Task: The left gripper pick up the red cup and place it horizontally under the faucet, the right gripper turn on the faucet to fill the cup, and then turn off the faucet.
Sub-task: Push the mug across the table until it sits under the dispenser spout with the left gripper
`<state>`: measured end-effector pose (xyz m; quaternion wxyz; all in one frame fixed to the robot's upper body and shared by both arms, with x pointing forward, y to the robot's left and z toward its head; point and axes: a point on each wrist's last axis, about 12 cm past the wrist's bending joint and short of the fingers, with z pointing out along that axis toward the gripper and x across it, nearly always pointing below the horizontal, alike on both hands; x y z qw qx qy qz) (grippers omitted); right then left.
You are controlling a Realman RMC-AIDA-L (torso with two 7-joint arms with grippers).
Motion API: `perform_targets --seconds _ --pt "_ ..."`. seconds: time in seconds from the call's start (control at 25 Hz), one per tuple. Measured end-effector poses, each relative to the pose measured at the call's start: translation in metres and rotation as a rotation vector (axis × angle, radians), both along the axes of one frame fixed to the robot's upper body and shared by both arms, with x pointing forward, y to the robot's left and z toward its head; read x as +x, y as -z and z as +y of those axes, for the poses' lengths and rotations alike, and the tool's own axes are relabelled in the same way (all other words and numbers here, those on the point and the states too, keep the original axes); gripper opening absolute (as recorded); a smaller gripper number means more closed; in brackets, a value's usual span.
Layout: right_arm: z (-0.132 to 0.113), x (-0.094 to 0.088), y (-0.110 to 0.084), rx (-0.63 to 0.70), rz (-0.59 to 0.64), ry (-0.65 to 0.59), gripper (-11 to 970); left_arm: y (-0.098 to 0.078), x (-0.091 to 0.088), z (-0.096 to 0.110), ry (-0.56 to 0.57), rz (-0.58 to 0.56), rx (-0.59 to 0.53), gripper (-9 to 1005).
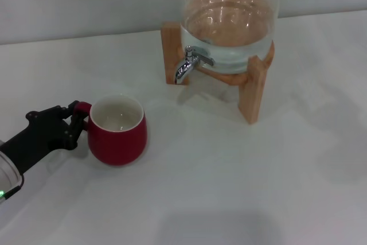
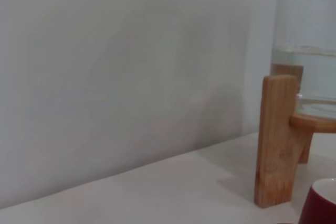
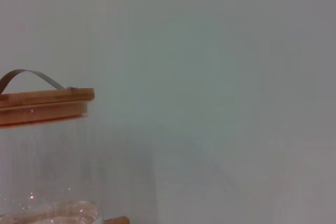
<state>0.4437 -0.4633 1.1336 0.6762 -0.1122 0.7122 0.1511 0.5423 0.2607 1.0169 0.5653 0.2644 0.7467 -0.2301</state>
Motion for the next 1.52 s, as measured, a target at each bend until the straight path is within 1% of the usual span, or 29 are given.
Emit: perform_targets --seconds 0.4,0.68,1.2,1.52 --pt "0.001 0.0 0.001 0.002 0.001 -0.003 721 -0.002 0.013 -0.009 -0.002 0.01 0.029 145" --pt "0.002 0.001 0.001 0.003 0.001 -0.005 722 -0.005 0.023 -0.019 0.009 0.017 0.04 145" --pt "0.004 0.003 0.001 0.006 -0.001 -0.011 721 -0.014 0.036 -0.035 0.037 0.015 0.027 145" --pt "0.005 0.003 0.002 0.009 -0.001 -0.012 721 -0.014 0.044 -0.042 0.03 0.036 0.053 145"
